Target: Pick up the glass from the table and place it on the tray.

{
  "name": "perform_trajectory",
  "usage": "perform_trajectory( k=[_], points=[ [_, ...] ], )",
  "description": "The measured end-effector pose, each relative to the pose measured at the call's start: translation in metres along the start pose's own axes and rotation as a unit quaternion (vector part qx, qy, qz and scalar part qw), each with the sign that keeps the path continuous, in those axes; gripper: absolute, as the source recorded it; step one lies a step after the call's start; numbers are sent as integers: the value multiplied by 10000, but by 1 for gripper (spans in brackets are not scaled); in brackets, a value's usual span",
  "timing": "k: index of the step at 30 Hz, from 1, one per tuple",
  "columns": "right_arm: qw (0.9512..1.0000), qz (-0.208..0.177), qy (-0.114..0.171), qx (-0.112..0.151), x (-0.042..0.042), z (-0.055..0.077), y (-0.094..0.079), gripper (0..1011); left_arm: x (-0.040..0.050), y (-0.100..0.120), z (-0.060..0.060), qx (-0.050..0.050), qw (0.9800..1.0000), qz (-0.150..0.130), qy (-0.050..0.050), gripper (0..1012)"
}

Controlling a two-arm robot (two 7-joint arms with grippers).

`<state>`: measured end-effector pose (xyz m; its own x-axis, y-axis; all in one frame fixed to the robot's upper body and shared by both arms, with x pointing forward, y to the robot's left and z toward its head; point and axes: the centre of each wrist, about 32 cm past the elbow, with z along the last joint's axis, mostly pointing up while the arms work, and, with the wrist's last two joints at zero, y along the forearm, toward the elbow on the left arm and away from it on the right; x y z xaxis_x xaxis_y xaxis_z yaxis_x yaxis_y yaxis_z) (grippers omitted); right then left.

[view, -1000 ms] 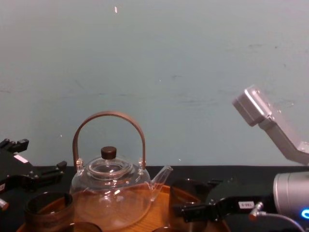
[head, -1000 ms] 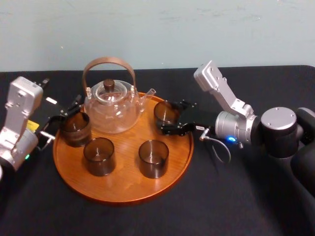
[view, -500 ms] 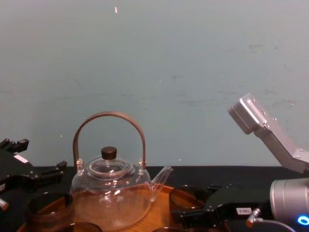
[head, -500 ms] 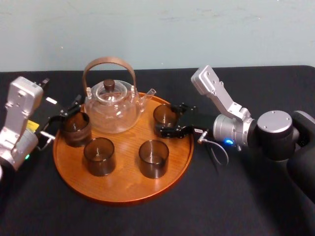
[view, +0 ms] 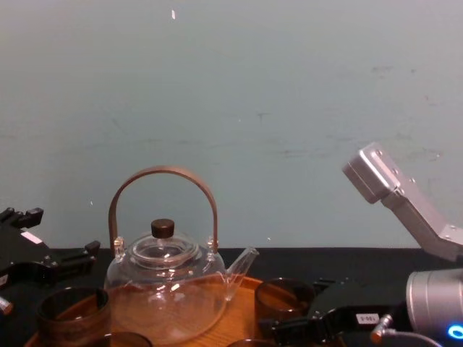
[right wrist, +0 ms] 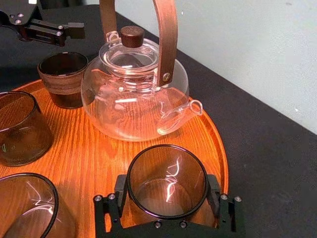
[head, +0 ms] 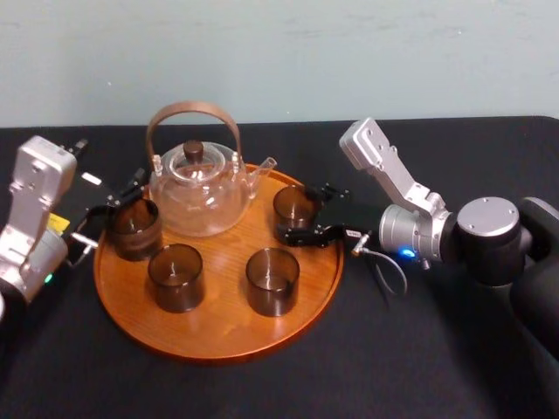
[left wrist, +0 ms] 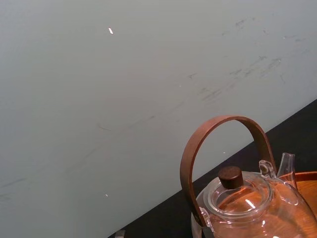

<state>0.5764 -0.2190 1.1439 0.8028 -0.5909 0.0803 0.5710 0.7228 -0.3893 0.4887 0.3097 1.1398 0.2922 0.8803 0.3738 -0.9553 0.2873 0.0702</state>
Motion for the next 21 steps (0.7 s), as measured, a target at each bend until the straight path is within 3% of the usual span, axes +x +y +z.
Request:
perform_trajectory(
  k=[21],
  points=[
    [10000,29,26,83,15,5,-60,1002,0,0,0,0,10000,0,0,1001]
  ],
)
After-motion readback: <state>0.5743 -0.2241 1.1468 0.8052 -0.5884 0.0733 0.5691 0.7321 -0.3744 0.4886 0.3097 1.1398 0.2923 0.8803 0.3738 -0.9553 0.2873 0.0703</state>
